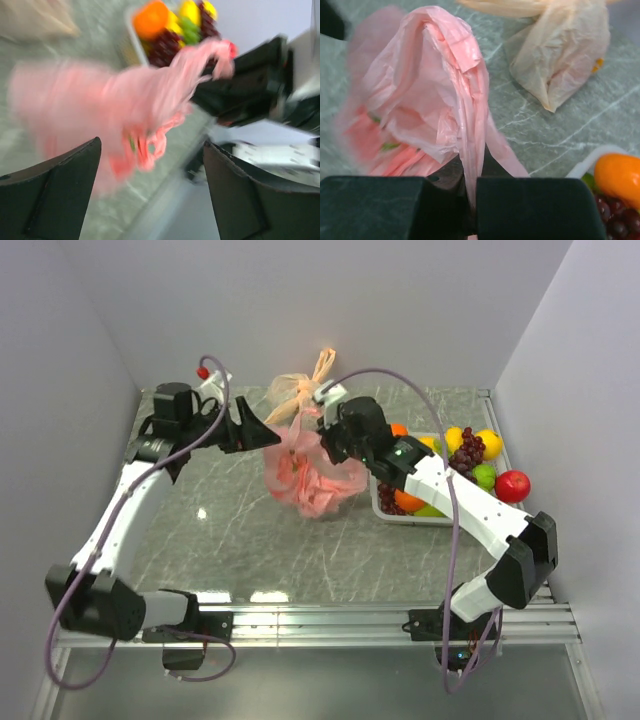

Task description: Place the fake fruits into the plastic bag and tie a complex knot

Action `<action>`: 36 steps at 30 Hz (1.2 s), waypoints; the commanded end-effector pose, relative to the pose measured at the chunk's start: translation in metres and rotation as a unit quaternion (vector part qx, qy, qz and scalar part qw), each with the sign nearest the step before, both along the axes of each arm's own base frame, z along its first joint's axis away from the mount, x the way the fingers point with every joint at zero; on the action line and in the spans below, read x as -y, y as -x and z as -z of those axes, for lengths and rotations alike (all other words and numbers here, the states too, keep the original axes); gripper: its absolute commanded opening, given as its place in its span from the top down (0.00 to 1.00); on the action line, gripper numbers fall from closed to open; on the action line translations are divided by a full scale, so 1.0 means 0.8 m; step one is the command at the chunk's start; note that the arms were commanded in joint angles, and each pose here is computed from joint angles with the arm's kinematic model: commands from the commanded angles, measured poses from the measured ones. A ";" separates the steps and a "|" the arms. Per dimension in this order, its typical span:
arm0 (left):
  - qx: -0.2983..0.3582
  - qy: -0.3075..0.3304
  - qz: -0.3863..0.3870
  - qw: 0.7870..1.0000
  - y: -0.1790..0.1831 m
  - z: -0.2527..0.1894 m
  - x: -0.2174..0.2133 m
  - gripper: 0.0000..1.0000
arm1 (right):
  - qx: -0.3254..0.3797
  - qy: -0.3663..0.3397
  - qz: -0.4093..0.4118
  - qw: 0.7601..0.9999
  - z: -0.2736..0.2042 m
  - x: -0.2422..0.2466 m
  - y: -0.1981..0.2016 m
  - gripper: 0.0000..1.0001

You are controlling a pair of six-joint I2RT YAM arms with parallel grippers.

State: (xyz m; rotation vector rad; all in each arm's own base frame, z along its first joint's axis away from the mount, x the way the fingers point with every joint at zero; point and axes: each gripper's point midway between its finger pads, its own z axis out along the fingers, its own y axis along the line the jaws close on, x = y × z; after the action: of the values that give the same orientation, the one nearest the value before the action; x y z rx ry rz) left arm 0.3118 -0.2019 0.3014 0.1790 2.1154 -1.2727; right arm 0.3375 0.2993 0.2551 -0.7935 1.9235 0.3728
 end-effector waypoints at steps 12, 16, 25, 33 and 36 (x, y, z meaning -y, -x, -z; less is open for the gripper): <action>0.179 -0.246 -0.099 0.948 0.010 0.060 -0.012 0.16 | -0.139 -0.202 0.137 0.960 -0.046 -0.019 -0.018 1.00; 0.166 -0.280 -0.091 0.941 -0.004 0.092 0.000 0.16 | -0.159 -0.223 0.125 0.954 -0.050 -0.025 -0.010 1.00; 0.125 -0.297 -0.076 0.944 -0.023 0.138 0.025 0.66 | -0.241 -0.292 0.043 0.924 -0.048 -0.032 0.018 1.00; 0.083 -0.285 -0.123 0.947 -0.020 0.114 -0.061 1.00 | -0.220 -0.283 0.151 0.921 -0.011 0.044 -0.028 1.00; 0.092 -0.316 -0.161 0.931 -0.016 0.103 -0.121 1.00 | -0.195 -0.242 0.212 0.927 0.012 0.075 -0.041 1.00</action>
State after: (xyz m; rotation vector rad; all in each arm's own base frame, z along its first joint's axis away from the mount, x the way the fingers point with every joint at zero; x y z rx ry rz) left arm 0.3345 -0.1380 0.1892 0.2122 2.2606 -0.4006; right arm 0.3598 0.2638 0.2283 -0.0037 2.2515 0.8789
